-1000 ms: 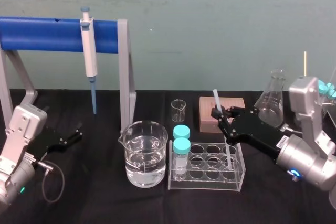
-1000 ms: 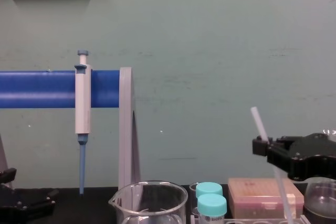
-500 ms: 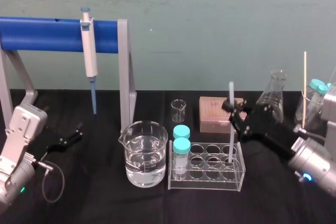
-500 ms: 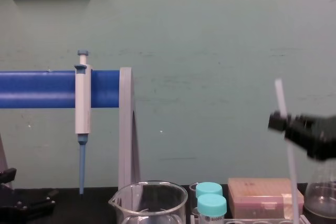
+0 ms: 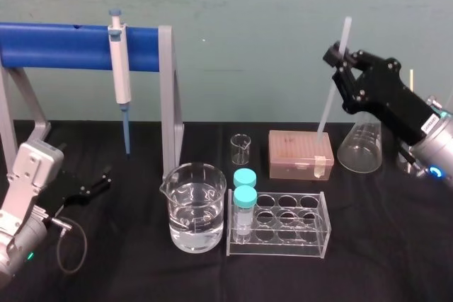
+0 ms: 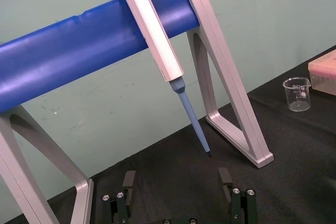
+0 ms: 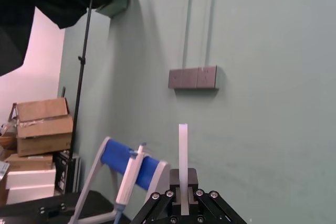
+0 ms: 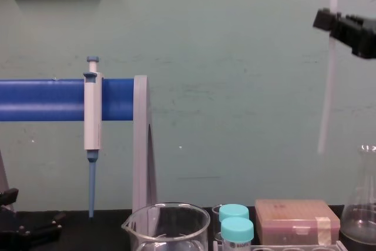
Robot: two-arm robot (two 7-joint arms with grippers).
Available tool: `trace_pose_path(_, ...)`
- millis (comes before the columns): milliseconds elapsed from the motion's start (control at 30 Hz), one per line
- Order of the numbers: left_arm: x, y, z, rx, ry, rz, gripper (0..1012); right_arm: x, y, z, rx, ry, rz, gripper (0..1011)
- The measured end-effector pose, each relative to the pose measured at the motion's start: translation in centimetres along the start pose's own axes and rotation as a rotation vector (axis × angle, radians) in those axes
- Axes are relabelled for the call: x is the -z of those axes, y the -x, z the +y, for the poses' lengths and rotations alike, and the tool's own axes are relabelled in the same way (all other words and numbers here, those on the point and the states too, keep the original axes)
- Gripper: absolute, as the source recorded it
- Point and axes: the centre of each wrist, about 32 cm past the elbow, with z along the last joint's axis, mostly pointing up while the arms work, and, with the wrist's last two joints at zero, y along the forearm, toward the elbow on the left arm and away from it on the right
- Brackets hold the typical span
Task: Pick up the stirring rod with one hand, then place it down.
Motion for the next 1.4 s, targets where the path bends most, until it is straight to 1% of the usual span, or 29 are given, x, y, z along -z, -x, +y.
trace_pose_path(233, 0.0, 0.0, 0.0, 0.0, 0.0, 0.0, 1000, -0.63, -0.42, 0.44, -0.009, -0.012, -0.032, 70)
trace_pose_path(500, 0.0, 0.0, 0.0, 0.0, 0.0, 0.0, 1000, -0.79, -0.5, 0.56, -0.012, -0.012, -0.047, 70)
trace_pose_path(1400, 0.0, 0.0, 0.0, 0.0, 0.0, 0.0, 1000, -0.59, -0.76, 0.64, -0.008, -0.003, -0.053, 70)
